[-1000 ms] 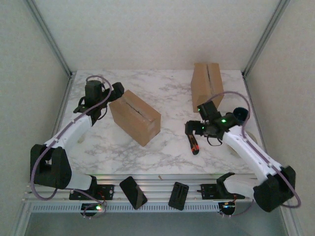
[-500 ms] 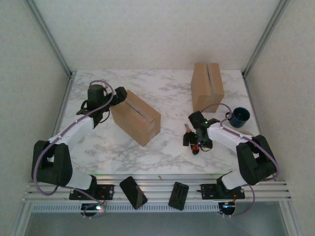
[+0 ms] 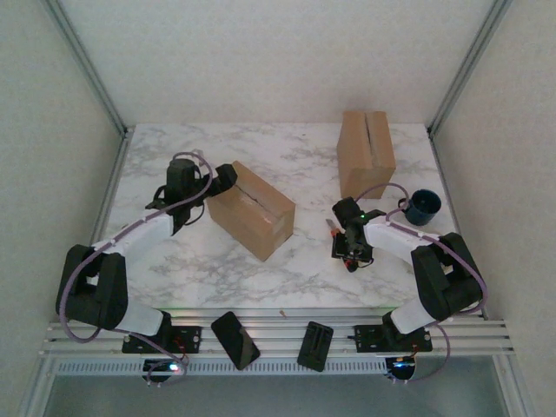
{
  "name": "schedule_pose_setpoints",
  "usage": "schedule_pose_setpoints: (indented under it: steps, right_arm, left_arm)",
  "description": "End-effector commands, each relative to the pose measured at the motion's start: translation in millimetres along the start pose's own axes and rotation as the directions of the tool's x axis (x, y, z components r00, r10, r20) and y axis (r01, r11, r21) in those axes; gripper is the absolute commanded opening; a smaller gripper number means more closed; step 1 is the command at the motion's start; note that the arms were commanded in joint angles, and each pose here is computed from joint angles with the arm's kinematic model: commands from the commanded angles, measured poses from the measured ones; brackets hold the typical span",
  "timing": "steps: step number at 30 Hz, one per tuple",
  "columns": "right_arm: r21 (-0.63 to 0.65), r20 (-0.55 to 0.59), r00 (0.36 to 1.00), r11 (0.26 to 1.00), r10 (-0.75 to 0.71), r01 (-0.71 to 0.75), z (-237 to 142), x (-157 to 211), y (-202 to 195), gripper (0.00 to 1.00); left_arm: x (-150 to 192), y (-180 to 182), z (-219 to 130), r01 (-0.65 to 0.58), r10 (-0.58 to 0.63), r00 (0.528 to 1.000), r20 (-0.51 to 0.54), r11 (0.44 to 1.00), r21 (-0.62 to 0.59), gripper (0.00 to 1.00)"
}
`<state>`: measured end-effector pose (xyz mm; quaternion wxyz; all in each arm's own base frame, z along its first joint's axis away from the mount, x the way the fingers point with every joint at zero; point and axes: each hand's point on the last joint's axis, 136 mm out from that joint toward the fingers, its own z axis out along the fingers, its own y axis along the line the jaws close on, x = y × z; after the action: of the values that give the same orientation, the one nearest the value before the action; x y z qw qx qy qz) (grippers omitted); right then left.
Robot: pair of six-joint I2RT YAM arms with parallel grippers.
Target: Unpack the express box
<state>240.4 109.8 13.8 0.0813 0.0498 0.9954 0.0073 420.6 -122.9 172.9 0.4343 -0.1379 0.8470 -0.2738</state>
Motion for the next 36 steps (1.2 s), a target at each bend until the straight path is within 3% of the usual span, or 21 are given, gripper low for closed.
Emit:
schedule_pose_setpoints:
  steps: [1, 6, 12, 17, 21, 26, 31, 36]
  right_arm:
    - [-0.049, -0.020, 1.000, 0.998, 0.025, -0.025, 7, 3, 10, 0.55]
    - [-0.067, -0.027, 0.999, 0.997, 0.034, -0.035, 7, 8, 11, 0.50]
    - [-0.078, -0.023, 0.999, 0.996, 0.039, -0.041, 9, 8, 13, 0.29]
    - [-0.120, 0.015, 1.000, 0.993, -0.002, 0.004, -4, 0, 21, 0.24]
    - [-0.187, 0.110, 0.992, 0.979, -0.057, 0.077, -38, -11, 30, 0.23]
    - [-0.322, 0.273, 0.949, 0.915, -0.158, 0.244, -108, -15, 52, 0.23]
    - [-0.396, 0.451, 0.861, 0.812, -0.236, 0.430, -186, -12, 86, 0.24]
    - [-0.454, 0.544, 0.810, 0.734, -0.220, 0.505, -229, -22, 120, 0.24]
  left_arm:
    - [3, -2, 0, 0.000, 0.000, 1.000, 0.001, 1.000, -0.002, 1.00]
    - [-14, -2, -11, -0.032, 0.035, 0.998, 0.045, 0.998, -0.056, 1.00]
    - [-42, -13, -29, -0.060, 0.068, 0.992, 0.102, 0.995, -0.086, 1.00]
    - [-74, -43, -60, -0.069, 0.076, 0.984, 0.160, 0.997, -0.046, 1.00]
    - [-88, -81, -93, -0.104, 0.094, 0.979, 0.181, 0.993, 0.050, 1.00]
    - [-70, -114, -110, -0.106, 0.087, 0.990, 0.112, 0.978, 0.179, 1.00]
    - [-27, -152, -102, -0.077, 0.085, 0.996, -0.013, 0.948, 0.307, 1.00]
    - [5, -198, -94, -0.061, 0.101, 0.992, -0.070, 0.899, 0.433, 1.00]
